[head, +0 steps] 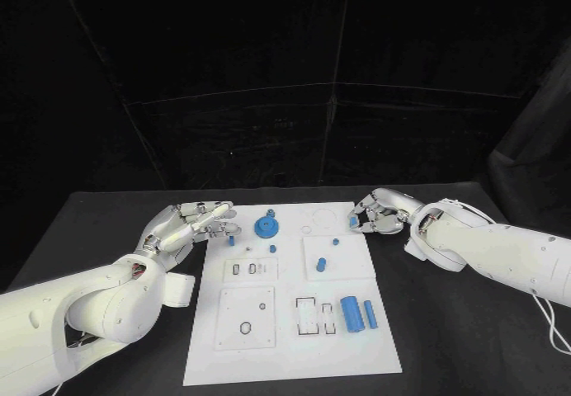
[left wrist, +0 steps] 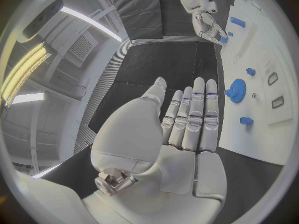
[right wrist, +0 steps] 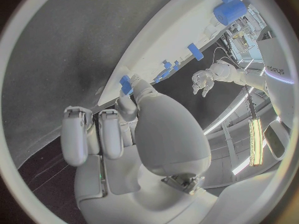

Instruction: Assemble the parts on the task board

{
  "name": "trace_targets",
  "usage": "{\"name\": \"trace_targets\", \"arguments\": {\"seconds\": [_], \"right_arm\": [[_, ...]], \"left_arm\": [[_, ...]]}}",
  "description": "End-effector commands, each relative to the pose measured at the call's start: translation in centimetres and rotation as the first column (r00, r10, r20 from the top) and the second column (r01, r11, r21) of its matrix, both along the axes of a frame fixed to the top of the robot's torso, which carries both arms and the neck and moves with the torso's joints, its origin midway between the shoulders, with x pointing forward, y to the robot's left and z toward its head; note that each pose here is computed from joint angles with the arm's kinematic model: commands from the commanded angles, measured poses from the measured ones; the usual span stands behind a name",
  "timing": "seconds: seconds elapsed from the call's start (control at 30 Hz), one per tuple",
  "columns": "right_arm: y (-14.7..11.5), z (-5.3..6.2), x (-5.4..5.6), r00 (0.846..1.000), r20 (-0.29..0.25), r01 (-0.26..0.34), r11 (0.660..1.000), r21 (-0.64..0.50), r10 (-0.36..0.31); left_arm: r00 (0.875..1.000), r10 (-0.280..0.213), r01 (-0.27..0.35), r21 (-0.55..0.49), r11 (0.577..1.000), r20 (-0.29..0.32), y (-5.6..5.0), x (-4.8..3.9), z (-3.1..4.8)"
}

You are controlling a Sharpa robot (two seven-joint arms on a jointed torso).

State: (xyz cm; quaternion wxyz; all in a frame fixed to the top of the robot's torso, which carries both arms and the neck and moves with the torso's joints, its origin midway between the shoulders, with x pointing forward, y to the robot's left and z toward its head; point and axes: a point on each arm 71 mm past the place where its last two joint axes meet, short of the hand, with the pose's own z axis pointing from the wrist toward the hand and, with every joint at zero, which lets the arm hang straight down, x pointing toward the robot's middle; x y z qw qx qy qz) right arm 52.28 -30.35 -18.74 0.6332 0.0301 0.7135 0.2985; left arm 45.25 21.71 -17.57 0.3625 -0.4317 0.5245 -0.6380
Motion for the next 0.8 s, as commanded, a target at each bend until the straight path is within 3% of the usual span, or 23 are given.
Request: {"name": "trace_targets", "arguments": {"seconds": [0.03, 0.23, 0.5, 0.8], "right_arm": [[0.2, 0.1, 0.0, 1.000, -0.003, -0.016, 1.000, 0.006, 0.016], [0.2, 0.2, 0.0, 1.000, 0.008, -0.015, 1.000, 0.011, 0.015], [0.6, 0.8, -0.3, 0.997, 0.077, 0.019, 0.999, 0.036, -0.022], [3.4, 2.3, -2.1, 0.996, 0.076, 0.045, 0.994, 0.098, -0.052]], "left_arm": [[1.000, -0.013, 0.013, -0.003, 1.000, 0.007, -0.1, -0.02, 0.12], [1.000, -0.013, 0.013, -0.002, 1.000, 0.006, -0.1, -0.02, 0.11], [1.000, -0.012, 0.012, -0.002, 1.000, 0.006, 0.0, -0.06, 0.12], [1.000, -0.010, 0.010, -0.002, 1.000, 0.006, 0.1, -0.11, 0.17]]}}
